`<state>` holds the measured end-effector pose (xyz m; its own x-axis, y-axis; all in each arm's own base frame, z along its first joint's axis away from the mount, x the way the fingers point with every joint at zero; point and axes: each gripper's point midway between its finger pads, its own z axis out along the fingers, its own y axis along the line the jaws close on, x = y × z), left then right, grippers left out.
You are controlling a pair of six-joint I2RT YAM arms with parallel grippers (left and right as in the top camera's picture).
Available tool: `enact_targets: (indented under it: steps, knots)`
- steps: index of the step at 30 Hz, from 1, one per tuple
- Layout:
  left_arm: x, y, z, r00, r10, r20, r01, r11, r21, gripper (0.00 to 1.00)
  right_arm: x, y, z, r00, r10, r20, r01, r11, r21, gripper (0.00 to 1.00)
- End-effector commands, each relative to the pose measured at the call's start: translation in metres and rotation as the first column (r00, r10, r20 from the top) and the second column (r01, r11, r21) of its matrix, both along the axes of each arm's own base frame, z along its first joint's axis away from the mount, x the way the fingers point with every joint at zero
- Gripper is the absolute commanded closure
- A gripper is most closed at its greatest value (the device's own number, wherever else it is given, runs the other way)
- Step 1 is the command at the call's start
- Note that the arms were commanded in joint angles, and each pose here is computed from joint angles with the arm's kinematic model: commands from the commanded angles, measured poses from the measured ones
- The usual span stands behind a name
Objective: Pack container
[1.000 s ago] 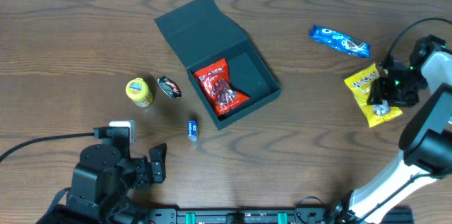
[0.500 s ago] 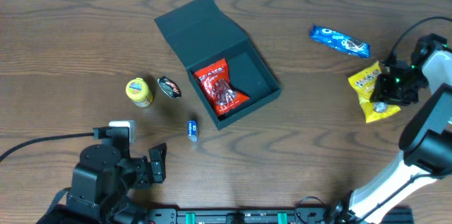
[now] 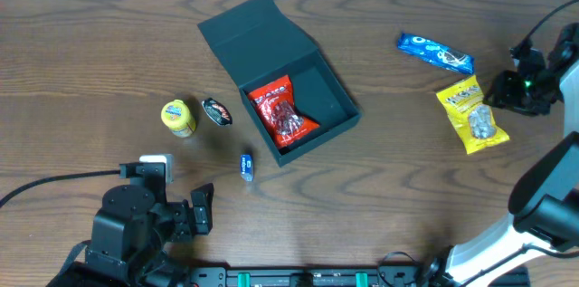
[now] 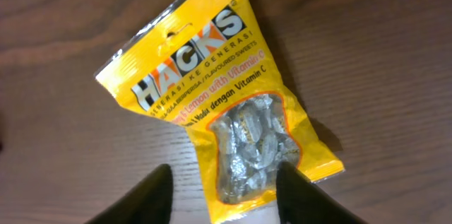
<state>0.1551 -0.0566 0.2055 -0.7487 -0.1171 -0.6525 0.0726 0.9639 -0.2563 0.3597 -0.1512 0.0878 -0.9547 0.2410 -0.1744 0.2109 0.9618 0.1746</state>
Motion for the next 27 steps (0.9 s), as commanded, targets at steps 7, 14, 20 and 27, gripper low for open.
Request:
enact_targets:
  steps: [7,14,20,27]
  knots:
    - [0.001,0.003,-0.004,1.0,0.014,-0.008,-0.014,1.0,0.011,0.04,-0.002,0.01,-0.01,0.998,0.06,0.001,-0.06,0.998,0.022,0.17]
    - [0.001,0.003,-0.004,1.0,0.014,-0.008,-0.014,1.0,0.011,0.05,-0.009,0.014,-0.036,0.997,0.079,-0.015,-0.078,0.997,0.03,0.01]
    - [0.001,0.003,-0.004,1.0,0.014,-0.008,-0.014,1.0,0.011,0.05,-0.01,0.018,-0.043,0.993,0.117,-0.008,-0.117,0.992,0.048,0.01]
    - [0.001,0.003,-0.004,1.0,0.014,-0.008,-0.014,1.0,0.011,0.05,0.0,0.035,-0.045,0.99,0.131,0.053,-0.138,0.978,0.153,0.01]
